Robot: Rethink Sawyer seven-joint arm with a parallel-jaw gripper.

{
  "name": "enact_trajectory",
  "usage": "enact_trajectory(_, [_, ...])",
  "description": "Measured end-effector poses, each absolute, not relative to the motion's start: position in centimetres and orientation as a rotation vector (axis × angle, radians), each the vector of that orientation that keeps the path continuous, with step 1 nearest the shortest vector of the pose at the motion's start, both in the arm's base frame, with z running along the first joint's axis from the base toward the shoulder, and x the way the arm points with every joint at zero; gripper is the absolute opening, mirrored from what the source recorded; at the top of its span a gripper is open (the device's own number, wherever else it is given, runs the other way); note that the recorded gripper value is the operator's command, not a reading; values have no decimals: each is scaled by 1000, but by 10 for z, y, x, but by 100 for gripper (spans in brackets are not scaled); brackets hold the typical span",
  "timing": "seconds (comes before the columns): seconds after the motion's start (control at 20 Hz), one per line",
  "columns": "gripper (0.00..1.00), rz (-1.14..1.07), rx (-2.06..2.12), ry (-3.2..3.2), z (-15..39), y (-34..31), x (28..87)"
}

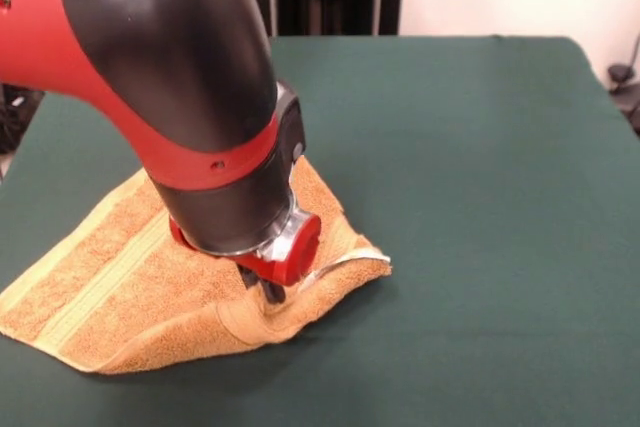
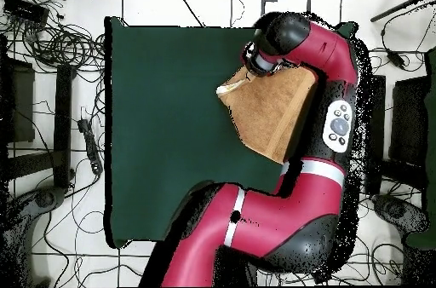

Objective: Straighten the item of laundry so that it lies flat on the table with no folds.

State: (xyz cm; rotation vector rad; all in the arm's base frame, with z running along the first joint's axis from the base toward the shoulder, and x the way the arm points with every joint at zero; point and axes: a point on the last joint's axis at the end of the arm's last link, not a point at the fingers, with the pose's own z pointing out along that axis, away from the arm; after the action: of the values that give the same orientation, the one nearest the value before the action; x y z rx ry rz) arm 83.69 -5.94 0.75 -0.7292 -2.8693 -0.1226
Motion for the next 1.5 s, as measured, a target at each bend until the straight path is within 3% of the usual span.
enact_trajectory(0.95, [0,-150,-733,-2940,29,-56,857])
enact_trajectory(1.4, [0,-159,-782,-2956,18,-86,860])
enact_trajectory(1.45, [100,-161,-798,-2959,10,-97,859])
enact_trajectory(1.5, [100,-164,-803,-2958,7,-100,859])
